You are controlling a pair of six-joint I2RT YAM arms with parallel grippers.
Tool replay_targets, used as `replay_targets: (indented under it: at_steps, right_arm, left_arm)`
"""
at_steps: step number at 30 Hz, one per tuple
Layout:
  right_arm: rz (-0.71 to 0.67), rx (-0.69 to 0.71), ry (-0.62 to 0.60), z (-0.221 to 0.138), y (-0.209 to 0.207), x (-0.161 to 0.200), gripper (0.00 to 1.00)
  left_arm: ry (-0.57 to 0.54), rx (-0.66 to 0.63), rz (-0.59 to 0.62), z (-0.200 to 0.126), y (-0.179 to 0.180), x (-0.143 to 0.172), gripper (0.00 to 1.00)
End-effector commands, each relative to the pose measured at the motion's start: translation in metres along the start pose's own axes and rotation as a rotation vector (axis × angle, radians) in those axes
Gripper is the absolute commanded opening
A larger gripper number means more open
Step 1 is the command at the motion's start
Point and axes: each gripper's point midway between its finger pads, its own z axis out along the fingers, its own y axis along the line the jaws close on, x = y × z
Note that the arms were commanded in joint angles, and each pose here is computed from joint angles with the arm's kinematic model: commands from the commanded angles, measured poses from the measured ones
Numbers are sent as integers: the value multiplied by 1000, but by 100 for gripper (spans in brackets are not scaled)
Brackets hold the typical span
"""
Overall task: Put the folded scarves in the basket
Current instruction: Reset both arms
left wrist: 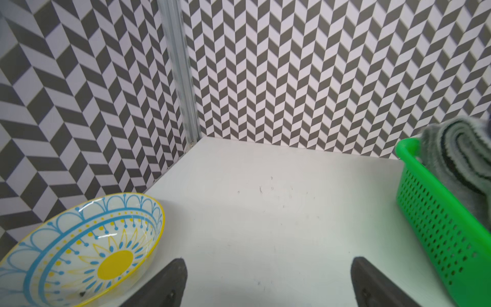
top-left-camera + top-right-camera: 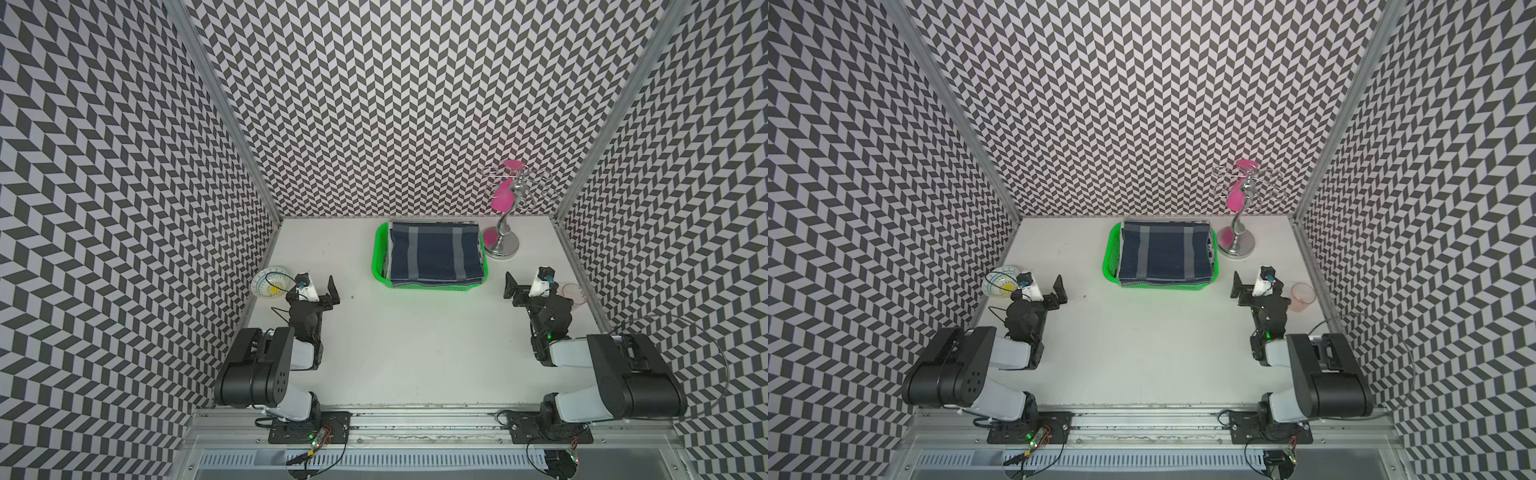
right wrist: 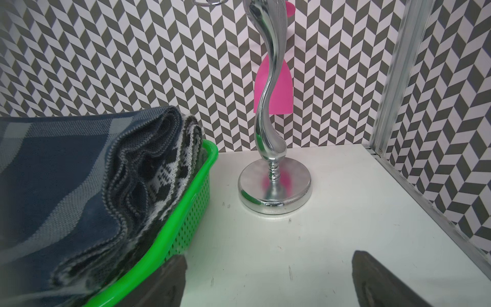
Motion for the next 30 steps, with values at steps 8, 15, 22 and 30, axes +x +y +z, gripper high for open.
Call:
replay_targets:
  at_steps: [8, 15, 22, 30]
  right_arm:
    - [-32, -50, -93, 5, 8, -18, 100]
    - [-33, -50, -67, 7, 8, -15, 100]
    - [-32, -49, -66, 7, 8, -15, 100]
    - [-36, -44, -62, 8, 9, -15, 100]
  left_arm:
    - [-85, 62, 8, 4, -11, -24, 100]
    - [-75, 46, 27, 7, -14, -24, 99]
    - [-67, 45, 38, 8, -16, -22, 99]
    - [-68, 43, 38, 8, -16, -23, 99]
